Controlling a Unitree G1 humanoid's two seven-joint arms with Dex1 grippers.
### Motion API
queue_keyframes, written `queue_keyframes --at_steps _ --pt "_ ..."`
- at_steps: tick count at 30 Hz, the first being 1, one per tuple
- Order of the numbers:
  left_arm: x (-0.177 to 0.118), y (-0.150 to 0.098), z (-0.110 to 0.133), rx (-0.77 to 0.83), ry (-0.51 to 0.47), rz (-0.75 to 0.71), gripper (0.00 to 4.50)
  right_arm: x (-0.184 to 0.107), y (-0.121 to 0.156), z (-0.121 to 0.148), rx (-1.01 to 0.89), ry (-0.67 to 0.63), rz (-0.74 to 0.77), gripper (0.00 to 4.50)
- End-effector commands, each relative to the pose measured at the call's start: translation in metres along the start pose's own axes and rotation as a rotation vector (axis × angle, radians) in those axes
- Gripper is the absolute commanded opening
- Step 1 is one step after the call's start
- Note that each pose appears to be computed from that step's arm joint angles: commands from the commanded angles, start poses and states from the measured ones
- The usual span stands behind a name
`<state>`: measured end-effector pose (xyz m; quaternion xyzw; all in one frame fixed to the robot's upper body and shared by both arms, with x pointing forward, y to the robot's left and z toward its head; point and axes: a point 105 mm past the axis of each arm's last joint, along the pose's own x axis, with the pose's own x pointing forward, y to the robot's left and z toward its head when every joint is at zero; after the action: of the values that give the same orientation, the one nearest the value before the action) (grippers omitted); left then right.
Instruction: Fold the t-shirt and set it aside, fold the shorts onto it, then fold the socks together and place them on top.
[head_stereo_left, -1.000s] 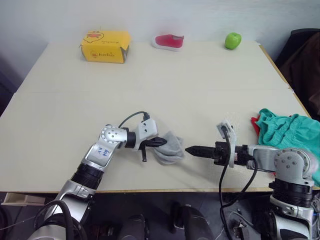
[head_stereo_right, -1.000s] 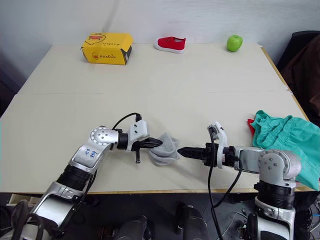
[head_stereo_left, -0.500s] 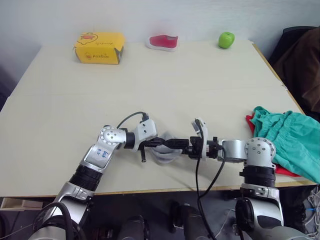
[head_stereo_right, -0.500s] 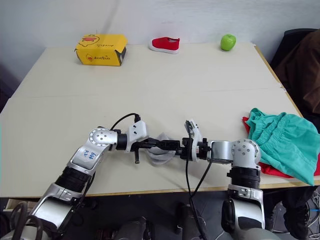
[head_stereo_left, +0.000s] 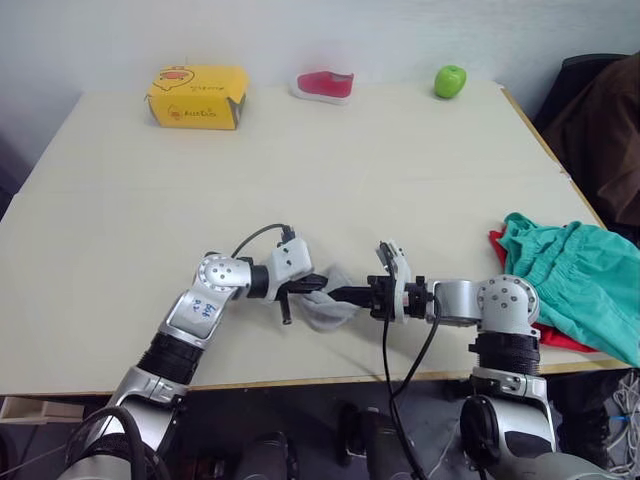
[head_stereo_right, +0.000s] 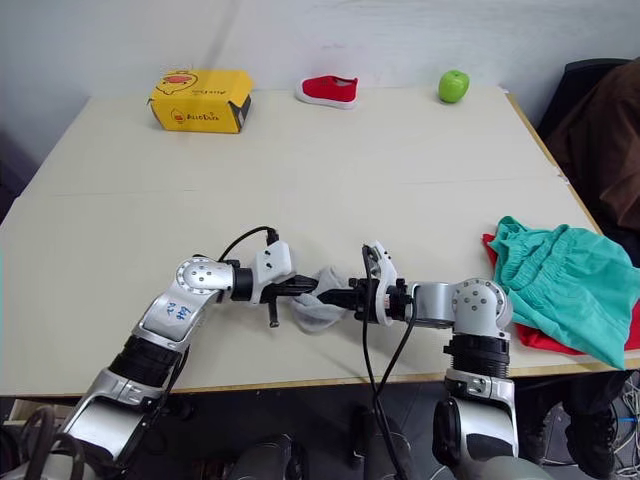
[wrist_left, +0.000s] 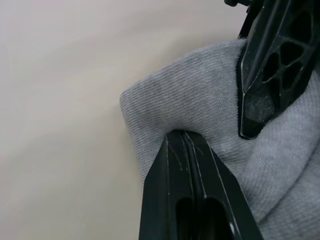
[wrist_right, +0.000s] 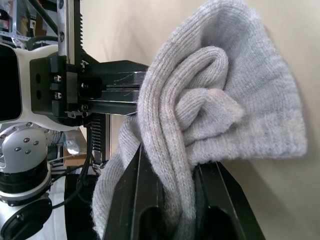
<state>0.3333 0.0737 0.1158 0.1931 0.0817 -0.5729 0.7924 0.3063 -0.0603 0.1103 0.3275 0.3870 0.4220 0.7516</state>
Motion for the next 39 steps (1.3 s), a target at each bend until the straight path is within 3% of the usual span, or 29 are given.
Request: queue_keyframes --at_steps 1,5,8,13,16,20,27,31,35,39 --pt "-0.023 -0.006 0.036 -0.064 -0.160 -0.095 0.89 -0.011 0.009 0.005 -0.008 -0.072 0.055 0.20" --pt "-0.060 -0.018 0.067 -0.186 -0.261 -0.271 2.13 -0.042 0.020 0.014 -0.073 -0.187 0.086 0.20" --pt "-0.082 -0.029 0.088 -0.192 -0.294 -0.393 3.05 -0.089 0.031 0.019 -0.162 -0.311 0.085 0.20" --pt "-0.088 -0.029 0.106 -0.182 -0.342 -0.428 4.50 -0.188 0.040 0.031 -0.160 -0.584 -0.060 0.20" --pt "-0.082 -0.027 0.106 -0.163 -0.350 -0.407 4.50 -0.252 0.021 0.038 -0.080 -0.779 -0.246 0.20" --pt "-0.078 -0.026 0.105 -0.157 -0.358 -0.382 4.50 -0.306 -0.014 0.042 0.072 -0.977 -0.379 0.20" --pt "-0.073 -0.025 0.106 -0.158 -0.369 -0.364 4.50 -0.333 -0.085 0.050 0.230 -1.105 -0.569 0.20" --pt "-0.074 -0.023 0.108 -0.154 -0.373 -0.351 4.50 -0.321 -0.116 0.042 0.268 -1.033 -0.667 0.20" --pt "-0.074 -0.020 0.107 -0.164 -0.369 -0.336 4.50 -0.314 -0.118 0.037 0.205 -0.983 -0.674 1.51" --pt "-0.079 -0.018 0.102 -0.212 -0.358 -0.327 4.50 -0.326 -0.103 0.031 0.091 -0.959 -0.710 2.82"
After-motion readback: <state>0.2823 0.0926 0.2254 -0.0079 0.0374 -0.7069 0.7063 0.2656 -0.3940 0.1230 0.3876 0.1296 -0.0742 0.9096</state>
